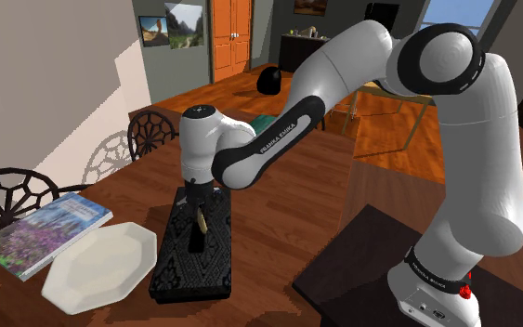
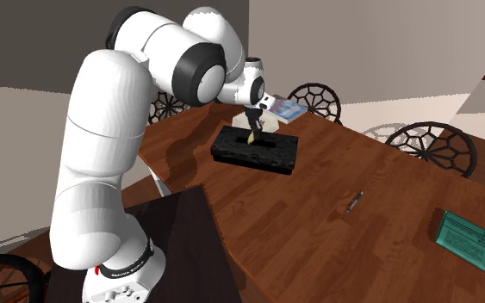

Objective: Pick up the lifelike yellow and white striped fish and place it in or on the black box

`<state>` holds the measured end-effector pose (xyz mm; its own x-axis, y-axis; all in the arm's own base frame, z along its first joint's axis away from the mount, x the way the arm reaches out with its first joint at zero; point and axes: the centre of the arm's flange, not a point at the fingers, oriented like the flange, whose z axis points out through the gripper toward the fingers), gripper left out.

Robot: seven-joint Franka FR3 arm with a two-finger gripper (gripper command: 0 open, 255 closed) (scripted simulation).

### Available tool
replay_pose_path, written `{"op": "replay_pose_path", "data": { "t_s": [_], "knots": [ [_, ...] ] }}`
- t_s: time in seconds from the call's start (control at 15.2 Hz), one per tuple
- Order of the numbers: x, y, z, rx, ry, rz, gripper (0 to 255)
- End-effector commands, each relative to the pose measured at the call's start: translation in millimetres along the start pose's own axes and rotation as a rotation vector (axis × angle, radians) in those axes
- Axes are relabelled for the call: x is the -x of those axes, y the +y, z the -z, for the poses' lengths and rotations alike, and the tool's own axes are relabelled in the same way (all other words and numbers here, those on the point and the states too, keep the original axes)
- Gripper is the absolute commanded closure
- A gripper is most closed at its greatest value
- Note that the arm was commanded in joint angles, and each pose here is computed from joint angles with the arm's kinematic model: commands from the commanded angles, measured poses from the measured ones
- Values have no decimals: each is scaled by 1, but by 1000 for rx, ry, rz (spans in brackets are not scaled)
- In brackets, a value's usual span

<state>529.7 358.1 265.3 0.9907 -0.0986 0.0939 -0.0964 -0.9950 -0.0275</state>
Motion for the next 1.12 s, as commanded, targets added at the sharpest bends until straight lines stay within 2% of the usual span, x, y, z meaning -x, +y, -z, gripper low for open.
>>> {"op": "replay_pose_path", "data": {
  "t_s": [0.0,0.13,0.2,0.53,0.79,1.06],
  "knots": [
    [4,0,-6,5,-11,4,255],
    [4,0,-6,5,-11,4,255],
    [3,0,-6,5,-11,4,0],
    [4,0,-6,5,-11,4,0],
    [4,-1,44,5,-11,4,0],
    [4,-1,44,5,-11,4,0]
  ]
}}
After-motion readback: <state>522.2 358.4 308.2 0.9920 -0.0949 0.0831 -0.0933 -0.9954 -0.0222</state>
